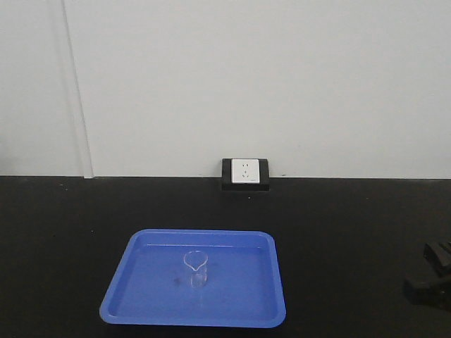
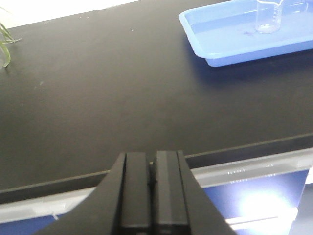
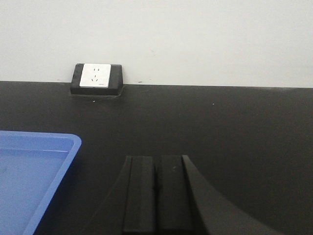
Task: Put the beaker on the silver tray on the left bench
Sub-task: 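Move the open right gripper down around the clear glass beaker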
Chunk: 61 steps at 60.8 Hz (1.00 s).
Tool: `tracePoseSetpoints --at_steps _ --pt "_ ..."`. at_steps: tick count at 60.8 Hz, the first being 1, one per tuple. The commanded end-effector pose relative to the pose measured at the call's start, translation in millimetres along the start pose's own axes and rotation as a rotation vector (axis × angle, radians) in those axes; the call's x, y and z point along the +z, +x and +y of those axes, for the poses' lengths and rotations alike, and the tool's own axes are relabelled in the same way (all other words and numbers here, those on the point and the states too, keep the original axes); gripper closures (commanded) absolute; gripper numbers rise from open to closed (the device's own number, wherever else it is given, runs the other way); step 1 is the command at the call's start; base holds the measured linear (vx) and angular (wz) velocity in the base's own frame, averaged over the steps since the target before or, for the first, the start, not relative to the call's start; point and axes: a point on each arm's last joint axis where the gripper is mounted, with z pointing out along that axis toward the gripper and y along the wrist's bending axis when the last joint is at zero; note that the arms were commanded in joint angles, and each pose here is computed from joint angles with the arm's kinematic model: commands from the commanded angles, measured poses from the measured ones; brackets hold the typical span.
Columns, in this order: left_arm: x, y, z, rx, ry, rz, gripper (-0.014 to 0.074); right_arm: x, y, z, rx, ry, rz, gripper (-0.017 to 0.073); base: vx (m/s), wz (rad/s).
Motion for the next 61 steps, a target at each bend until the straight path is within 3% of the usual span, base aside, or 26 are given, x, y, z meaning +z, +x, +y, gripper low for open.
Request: tracePoseSetpoints --at_steps 1,61 --pt "1.6 -1.6 -1.1 -0.004 0.007 -0.071 0.0592 -2.2 -22.9 -0.1 -0.001 -0.002 -0.138 0.0571 0.09 -0.03" --pt "1.6 -1.6 -1.1 -0.004 0.007 -0.071 0.0592 -2.2 -22.9 -0.1 -0.001 -0.002 -0.138 0.0571 0.11 0.0"
